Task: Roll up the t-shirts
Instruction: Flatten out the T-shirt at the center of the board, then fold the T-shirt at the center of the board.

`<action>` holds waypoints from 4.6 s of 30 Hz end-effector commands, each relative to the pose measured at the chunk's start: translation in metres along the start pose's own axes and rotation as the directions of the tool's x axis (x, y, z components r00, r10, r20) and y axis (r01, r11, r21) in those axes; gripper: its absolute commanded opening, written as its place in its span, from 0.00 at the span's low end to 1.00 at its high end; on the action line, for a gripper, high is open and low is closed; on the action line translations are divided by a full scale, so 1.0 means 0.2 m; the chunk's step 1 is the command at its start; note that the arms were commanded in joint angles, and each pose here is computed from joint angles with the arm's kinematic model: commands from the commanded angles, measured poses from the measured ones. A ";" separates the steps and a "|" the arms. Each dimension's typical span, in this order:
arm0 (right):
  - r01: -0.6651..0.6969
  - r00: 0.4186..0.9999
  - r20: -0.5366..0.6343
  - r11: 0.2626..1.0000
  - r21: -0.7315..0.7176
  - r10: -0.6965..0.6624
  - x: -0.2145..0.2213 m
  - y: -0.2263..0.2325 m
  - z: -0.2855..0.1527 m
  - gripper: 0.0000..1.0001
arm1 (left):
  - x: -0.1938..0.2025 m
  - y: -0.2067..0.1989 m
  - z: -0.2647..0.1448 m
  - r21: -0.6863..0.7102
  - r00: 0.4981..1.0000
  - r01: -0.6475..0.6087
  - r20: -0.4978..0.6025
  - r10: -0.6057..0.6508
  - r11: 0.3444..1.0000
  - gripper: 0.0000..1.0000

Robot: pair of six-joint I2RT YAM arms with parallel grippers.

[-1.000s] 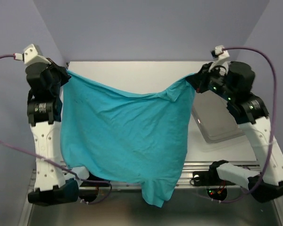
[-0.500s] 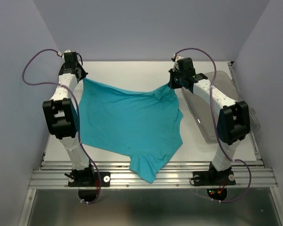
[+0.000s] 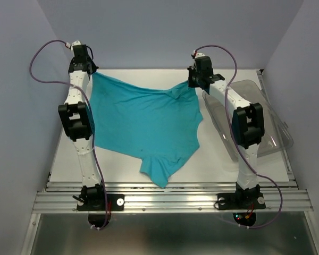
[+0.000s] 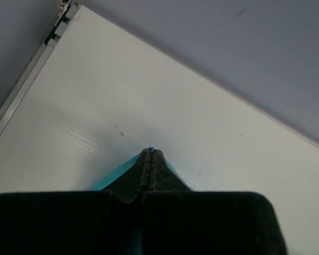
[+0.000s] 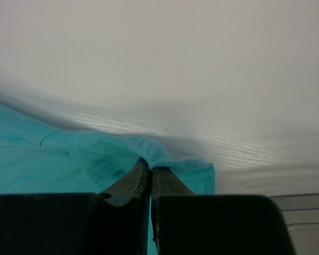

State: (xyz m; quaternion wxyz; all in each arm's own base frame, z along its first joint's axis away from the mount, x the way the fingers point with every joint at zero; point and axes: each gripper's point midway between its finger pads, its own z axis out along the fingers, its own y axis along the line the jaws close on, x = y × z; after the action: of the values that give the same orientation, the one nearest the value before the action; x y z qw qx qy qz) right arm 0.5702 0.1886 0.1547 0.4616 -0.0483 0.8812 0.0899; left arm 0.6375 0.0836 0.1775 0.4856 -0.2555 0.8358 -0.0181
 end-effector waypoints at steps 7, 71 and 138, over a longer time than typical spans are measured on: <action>-0.047 0.993 0.111 0.999 -0.023 0.050 -0.20 0.01 -0.01 0.01 | -0.09 0.01 0.05 0.031 0.999 -0.013 0.037 0.012 0.999 0.00; -0.472 0.870 -0.240 0.868 -0.155 0.431 0.68 0.49 -0.66 0.01 | 0.13 0.21 0.09 -0.096 0.995 -0.059 -0.085 0.051 0.994 0.00; -0.341 0.891 -0.288 0.936 0.087 0.351 1.16 0.26 -0.80 0.57 | 0.13 0.25 -0.29 -0.151 0.993 -0.001 -0.118 -0.018 0.989 0.82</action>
State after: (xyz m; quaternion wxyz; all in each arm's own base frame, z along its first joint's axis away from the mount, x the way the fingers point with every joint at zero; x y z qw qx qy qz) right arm 0.2952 0.2308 0.0470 0.2620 0.1068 0.9371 0.2044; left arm 0.5541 0.1011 0.0978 0.3478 -0.2980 0.8883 0.0322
